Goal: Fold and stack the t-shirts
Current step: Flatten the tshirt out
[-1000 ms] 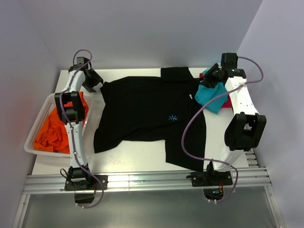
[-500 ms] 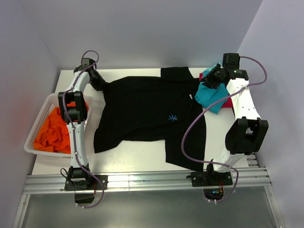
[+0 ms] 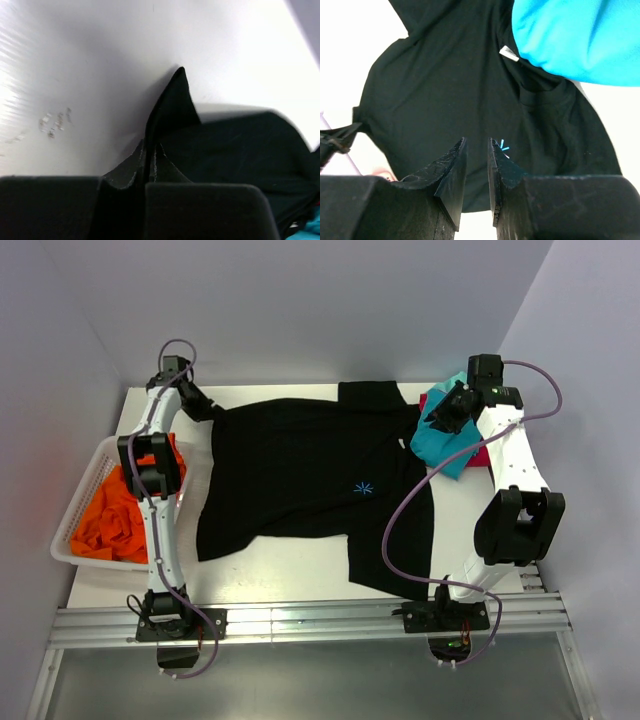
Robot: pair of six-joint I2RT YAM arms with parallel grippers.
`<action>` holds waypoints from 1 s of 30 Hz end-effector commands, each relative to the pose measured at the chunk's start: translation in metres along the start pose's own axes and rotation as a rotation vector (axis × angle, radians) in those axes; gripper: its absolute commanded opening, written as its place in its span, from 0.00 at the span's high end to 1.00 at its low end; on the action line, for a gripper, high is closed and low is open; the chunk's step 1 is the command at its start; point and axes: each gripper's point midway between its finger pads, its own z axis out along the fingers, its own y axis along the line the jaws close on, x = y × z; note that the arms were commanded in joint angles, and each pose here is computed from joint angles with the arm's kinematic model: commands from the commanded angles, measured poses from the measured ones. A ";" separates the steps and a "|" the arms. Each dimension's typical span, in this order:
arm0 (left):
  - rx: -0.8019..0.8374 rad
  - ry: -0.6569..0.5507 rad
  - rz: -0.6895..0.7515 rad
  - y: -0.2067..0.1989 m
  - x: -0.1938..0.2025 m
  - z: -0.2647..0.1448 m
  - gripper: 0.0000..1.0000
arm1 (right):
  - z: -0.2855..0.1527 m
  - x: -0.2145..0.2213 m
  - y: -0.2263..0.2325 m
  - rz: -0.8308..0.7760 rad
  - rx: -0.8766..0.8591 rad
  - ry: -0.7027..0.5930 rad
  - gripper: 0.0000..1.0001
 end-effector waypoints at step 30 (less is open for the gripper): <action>-0.176 -0.420 0.190 -0.013 0.001 -0.245 0.01 | -0.115 0.079 0.038 -0.394 -0.146 -0.267 0.19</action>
